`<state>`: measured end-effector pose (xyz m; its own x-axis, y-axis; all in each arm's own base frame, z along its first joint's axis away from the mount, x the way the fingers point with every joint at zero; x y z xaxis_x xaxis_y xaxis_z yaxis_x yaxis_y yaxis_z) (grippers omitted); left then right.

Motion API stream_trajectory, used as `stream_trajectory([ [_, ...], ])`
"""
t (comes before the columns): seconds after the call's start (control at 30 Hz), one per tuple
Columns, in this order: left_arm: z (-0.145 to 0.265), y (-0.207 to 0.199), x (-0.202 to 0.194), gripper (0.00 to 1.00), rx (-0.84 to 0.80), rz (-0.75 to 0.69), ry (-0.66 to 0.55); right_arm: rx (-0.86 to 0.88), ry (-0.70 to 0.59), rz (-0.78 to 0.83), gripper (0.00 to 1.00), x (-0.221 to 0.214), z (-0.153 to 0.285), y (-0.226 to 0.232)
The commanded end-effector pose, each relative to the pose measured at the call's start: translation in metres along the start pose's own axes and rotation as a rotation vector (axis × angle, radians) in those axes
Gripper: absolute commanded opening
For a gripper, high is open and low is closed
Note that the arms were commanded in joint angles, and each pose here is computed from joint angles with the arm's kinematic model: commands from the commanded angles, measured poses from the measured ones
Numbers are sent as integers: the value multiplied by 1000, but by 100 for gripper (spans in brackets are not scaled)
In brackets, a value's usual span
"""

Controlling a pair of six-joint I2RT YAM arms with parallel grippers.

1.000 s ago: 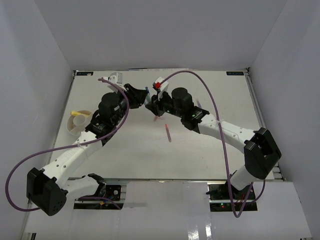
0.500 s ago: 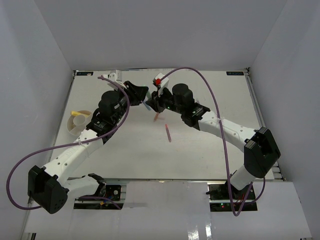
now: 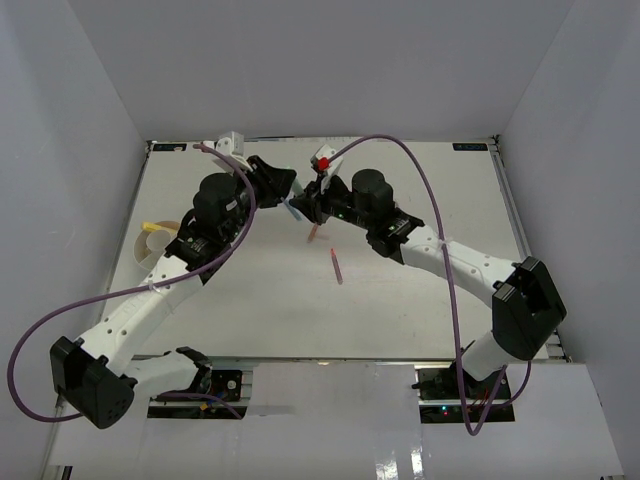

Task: Sort the stationery into containers
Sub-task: Close the pen cap on the pen.

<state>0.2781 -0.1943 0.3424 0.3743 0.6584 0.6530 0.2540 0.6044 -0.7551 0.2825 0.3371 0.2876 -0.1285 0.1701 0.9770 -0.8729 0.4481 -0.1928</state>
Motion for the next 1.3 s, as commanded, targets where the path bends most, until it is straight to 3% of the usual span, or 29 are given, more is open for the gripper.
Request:
stream_trajectory([
  [0.0, 20, 20, -67, 0, 104, -16, 380, -84, -597, 153, 8, 140, 41, -11],
  [0.2, 13, 9, -57, 0, 41, -58, 335, -50, -546, 117, 8, 114, 45, -2],
  [0.53, 12, 13, -59, 0, 5, -96, 322, -50, -516, 88, 25, 98, 46, 1],
  [0.73, 12, 13, -58, 0, 2, -110, 318, -48, -499, 80, 46, 93, 47, 3],
  [0.77, 12, 13, -58, 0, 2, -110, 316, -49, -489, 76, 55, 89, 47, 3],
  [0.87, 13, 11, -54, 0, 2, -111, 295, -47, -460, 67, 68, 83, 48, 5],
  [1.03, 12, 10, -40, 0, 47, -135, 207, -26, -382, 49, 86, 61, 51, 11],
  [1.2, 9, 10, -32, 0, 71, -149, 162, -23, -274, 19, 98, 23, 60, 20],
  [1.27, 9, 11, -28, 0, 91, -158, 134, -32, -236, 10, 96, 12, 66, 22],
])
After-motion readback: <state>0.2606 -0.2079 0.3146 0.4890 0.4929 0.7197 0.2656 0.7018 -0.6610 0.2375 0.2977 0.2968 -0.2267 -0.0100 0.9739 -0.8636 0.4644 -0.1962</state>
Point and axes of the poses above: each gripper's point midway between its finger pads, its own z axis back along the fingers, its own y axis along the line the jaws close on, x = y × z, the point moved 7 cm from there along z, back along the fingers, and after that the axes turned 14 degrees about z, right-handed, at the moved point
